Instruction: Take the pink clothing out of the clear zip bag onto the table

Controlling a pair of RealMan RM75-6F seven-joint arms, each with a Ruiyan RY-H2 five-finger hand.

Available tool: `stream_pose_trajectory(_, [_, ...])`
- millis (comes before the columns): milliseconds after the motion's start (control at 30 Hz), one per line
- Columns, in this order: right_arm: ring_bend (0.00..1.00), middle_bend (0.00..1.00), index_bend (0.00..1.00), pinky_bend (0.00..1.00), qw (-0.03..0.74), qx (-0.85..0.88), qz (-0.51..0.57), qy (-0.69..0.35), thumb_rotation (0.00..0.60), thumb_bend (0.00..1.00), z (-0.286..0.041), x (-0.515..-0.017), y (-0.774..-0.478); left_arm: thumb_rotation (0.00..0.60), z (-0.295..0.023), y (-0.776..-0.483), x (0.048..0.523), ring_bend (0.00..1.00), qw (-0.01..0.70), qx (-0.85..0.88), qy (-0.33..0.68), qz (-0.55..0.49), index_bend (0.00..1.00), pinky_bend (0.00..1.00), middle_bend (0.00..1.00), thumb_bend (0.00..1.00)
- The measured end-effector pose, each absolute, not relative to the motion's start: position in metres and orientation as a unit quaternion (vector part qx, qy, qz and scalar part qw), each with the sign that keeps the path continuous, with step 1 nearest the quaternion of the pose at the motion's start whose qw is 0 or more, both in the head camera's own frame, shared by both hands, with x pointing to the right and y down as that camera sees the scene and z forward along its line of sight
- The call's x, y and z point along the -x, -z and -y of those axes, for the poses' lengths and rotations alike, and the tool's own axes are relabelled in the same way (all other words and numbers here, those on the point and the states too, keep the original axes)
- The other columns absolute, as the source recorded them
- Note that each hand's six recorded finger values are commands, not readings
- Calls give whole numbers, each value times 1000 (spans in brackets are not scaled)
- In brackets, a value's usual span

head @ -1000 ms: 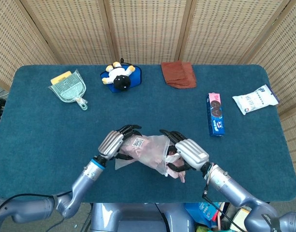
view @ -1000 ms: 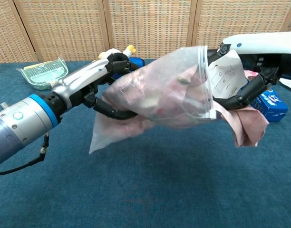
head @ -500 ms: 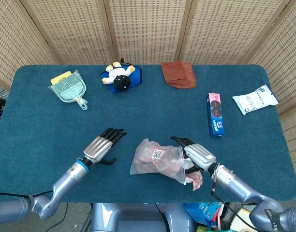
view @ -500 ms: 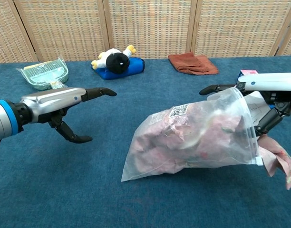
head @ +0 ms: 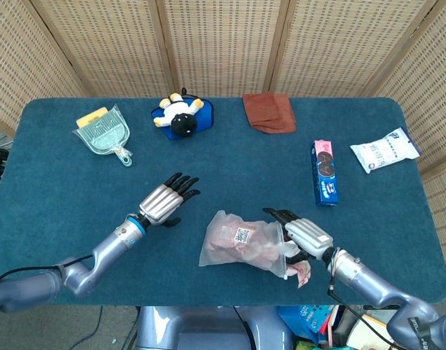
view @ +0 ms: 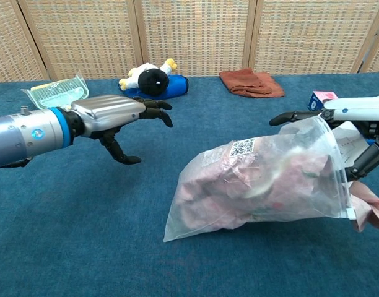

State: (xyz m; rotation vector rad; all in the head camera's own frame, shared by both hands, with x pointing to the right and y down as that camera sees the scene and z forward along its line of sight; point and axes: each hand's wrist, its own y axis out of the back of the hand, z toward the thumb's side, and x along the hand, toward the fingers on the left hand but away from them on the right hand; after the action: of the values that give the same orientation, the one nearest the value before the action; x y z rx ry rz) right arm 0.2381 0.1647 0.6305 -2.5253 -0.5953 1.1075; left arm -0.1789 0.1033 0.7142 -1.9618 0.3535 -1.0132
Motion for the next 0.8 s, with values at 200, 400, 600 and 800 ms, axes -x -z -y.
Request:
stream_pose_trajectory(200, [0, 0, 699, 0, 153, 888, 208, -380, 600, 782, -166, -239, -631, 600, -108, -739, 150, 0, 439, 794, 400, -129, 207, 0, 0, 315])
stream_pose_trajectory(400, [0, 0, 699, 0, 136, 897, 215, -363, 600, 782, -167, -236, -628, 600, -112, -756, 130, 0, 428, 805, 389, -135, 214, 0, 0, 316])
stream_pose_trajectory(600, [0, 0, 699, 0, 120, 902, 216, -354, 600, 782, -168, -235, -628, 600, -122, -769, 110, 0, 412, 820, 372, -140, 224, 0, 0, 315])
stream_pose_trajectory(800, [0, 0, 699, 0, 111, 906, 212, -349, 600, 782, -170, -234, -628, 600, -126, -771, 92, 0, 392, 836, 348, -160, 246, 0, 0, 353])
